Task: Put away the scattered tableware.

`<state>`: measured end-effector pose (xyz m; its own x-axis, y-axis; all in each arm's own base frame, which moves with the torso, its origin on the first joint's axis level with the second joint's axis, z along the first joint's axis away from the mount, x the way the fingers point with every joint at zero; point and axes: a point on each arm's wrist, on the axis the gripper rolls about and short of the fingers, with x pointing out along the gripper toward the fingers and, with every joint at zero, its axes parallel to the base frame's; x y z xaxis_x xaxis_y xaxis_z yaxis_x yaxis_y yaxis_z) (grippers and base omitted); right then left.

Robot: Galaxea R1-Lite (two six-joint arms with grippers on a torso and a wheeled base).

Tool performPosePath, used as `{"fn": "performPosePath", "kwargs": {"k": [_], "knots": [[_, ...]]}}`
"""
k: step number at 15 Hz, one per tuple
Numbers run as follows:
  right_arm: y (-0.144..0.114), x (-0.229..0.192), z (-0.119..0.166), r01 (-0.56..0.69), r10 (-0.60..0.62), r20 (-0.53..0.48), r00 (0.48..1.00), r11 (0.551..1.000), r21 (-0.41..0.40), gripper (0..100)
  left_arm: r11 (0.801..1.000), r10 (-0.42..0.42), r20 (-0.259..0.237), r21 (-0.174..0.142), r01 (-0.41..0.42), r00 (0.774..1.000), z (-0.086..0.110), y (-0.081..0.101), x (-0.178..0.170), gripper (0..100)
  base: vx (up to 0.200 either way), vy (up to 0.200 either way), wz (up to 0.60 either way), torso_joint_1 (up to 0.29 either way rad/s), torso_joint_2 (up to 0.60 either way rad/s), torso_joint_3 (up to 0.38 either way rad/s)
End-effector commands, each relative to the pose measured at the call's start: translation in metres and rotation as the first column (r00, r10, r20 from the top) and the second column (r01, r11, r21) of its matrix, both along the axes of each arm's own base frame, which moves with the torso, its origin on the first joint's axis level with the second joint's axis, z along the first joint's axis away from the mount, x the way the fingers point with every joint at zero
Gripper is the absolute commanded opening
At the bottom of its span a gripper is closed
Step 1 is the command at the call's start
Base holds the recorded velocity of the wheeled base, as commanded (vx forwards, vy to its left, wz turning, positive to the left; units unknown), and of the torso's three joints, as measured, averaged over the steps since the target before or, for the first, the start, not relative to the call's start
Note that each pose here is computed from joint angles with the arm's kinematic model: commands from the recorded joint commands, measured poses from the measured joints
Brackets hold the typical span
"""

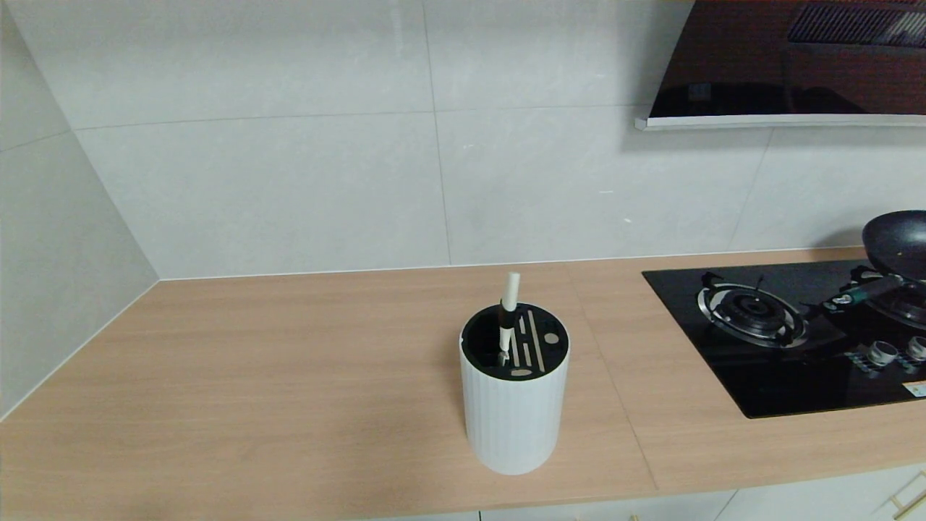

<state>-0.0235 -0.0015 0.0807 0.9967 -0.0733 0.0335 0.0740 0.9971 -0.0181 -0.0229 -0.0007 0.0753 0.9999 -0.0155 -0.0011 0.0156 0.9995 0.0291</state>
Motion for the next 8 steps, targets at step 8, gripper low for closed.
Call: {"fn": "performPosePath", "kwargs": {"k": [8], "knots": [[0.0010, 0.0006, -0.0048, -0.053, 0.054, -0.036, 0.998, 0.998, 0.016, 100, 1.000, 0.002, 0.001, -0.023, -0.002, 1.000, 0.0001, 0.0000, 0.0001, 100, 0.000, 0.000, 0.00, 0.000, 0.00, 0.000]]}}
